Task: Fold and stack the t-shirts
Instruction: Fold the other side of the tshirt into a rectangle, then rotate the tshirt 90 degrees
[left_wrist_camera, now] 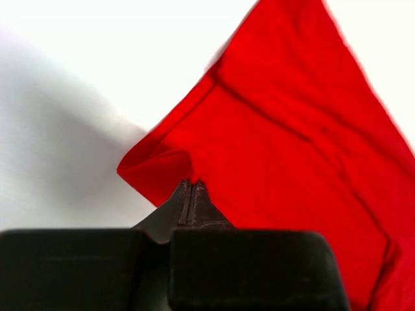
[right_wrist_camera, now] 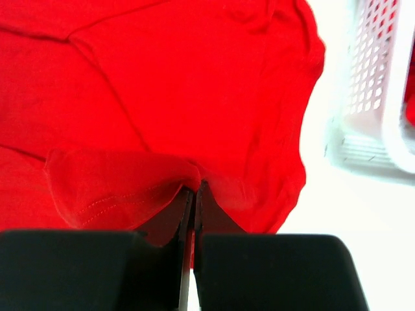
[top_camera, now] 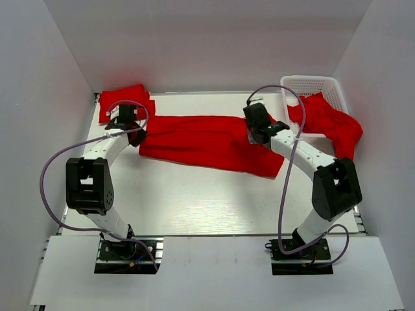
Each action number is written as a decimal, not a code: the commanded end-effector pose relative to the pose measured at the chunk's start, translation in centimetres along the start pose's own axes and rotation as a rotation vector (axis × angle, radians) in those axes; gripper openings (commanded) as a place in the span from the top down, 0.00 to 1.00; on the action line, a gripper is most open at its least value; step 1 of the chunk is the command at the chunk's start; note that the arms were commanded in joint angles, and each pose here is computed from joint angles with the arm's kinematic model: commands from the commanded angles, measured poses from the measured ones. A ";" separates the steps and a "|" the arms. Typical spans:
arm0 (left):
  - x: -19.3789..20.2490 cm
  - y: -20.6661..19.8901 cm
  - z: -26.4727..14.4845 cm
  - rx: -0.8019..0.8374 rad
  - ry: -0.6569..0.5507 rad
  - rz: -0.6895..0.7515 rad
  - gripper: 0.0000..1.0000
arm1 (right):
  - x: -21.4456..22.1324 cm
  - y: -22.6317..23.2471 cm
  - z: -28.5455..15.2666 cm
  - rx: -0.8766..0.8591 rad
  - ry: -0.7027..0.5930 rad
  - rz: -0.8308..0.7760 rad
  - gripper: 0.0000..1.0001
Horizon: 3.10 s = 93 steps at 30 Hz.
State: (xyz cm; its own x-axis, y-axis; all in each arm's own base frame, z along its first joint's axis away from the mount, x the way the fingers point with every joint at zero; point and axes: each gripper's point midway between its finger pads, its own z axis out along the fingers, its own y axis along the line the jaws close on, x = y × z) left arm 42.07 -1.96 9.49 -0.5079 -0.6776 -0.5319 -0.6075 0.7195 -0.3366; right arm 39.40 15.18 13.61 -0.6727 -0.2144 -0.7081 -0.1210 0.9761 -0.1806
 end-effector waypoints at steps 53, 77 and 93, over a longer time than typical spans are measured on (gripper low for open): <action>-6.0 -5.4 4.6 0.033 -0.100 0.080 0.00 | -9.5 0.6 15.4 -0.091 -0.029 -0.175 0.92; -4.2 -11.3 2.4 0.371 -0.035 0.354 0.00 | -5.9 0.7 9.1 -0.135 0.050 0.083 0.10; 8.9 -2.8 7.1 0.194 0.320 0.444 0.00 | 4.1 1.9 11.7 -0.130 0.311 0.291 0.10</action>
State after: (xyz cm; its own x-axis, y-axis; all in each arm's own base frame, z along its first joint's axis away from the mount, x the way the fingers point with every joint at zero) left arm 49.75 -9.36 3.25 -0.7837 -0.2995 -0.5442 -0.1152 0.9310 -0.3465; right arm 43.44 15.48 2.95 -0.8735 -0.0040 -0.4867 -0.0334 0.9981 0.0516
